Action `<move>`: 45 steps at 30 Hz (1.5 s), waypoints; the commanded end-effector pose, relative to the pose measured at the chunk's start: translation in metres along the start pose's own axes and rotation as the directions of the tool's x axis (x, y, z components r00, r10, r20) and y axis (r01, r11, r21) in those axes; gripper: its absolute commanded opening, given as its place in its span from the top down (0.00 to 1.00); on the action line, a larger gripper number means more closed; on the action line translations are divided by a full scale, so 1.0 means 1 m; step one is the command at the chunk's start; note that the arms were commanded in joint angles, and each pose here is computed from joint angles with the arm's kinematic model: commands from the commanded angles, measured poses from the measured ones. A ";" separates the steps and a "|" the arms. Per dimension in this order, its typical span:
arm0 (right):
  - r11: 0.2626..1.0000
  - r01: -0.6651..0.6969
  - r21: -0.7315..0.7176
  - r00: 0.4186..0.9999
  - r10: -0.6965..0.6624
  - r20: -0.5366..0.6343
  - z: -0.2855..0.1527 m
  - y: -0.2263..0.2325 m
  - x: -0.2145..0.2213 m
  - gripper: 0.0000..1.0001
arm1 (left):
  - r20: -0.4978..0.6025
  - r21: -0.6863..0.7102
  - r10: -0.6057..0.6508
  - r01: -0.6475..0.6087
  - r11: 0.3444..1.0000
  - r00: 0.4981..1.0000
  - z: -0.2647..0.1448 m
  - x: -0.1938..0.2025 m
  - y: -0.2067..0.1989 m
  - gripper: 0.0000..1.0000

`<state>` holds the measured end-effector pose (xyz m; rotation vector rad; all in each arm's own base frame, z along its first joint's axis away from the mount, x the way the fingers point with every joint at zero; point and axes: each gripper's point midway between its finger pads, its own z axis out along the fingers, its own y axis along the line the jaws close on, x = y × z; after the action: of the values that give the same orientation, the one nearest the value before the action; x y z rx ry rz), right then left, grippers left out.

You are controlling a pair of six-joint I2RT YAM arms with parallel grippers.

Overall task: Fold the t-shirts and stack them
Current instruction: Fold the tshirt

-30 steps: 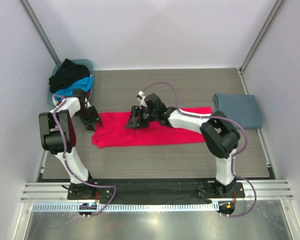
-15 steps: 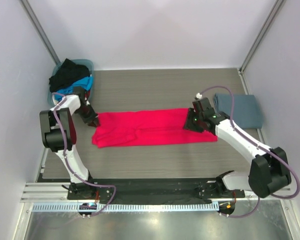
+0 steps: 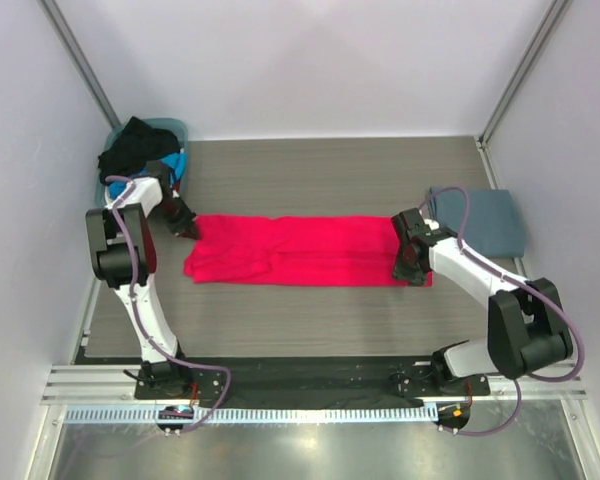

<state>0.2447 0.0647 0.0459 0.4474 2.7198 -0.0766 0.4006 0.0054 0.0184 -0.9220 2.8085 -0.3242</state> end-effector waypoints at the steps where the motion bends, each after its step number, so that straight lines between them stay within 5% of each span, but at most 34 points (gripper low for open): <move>1: 0.999 -0.038 0.031 0.999 0.037 0.024 0.012 -0.003 -0.006 0.64 | 0.070 0.023 -0.010 0.009 1.000 0.998 0.011 -0.031 -0.011 1.00; 15: 0.996 -0.054 0.069 0.998 0.053 0.021 0.041 -0.002 -0.009 0.64 | 0.081 0.045 -0.016 0.013 0.999 0.997 0.015 -0.051 -0.028 1.00; 20: 0.998 -0.057 0.038 0.996 0.060 -0.061 0.047 0.004 0.011 0.99 | 0.076 0.043 -0.008 0.005 0.999 0.997 0.021 -0.049 -0.034 1.00; 33: 0.969 0.119 -0.217 0.966 -0.163 -0.199 -0.024 0.078 0.118 0.99 | 0.133 -0.004 -0.013 0.013 1.000 0.991 0.025 -0.039 -0.052 1.00; 37: 0.962 0.136 -0.238 0.963 -0.184 -0.195 -0.029 0.090 0.124 0.99 | 0.259 0.017 -0.037 0.034 0.999 0.965 -0.004 -0.046 -0.047 1.00; 41: 0.930 0.236 -0.281 0.942 -0.290 -0.169 -0.039 0.115 0.143 0.99 | 0.354 0.018 0.088 -0.101 0.995 0.931 -0.016 -0.046 -0.083 1.00; 45: 0.895 0.311 -0.320 0.915 -0.373 -0.154 -0.049 0.143 0.163 0.99 | 0.337 -0.034 0.197 -0.197 0.980 0.921 -0.010 -0.030 -0.112 1.00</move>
<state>0.1338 0.2236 0.0215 -0.0725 2.9423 0.2286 0.4459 -0.0417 0.0327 -0.7781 2.6719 -0.1472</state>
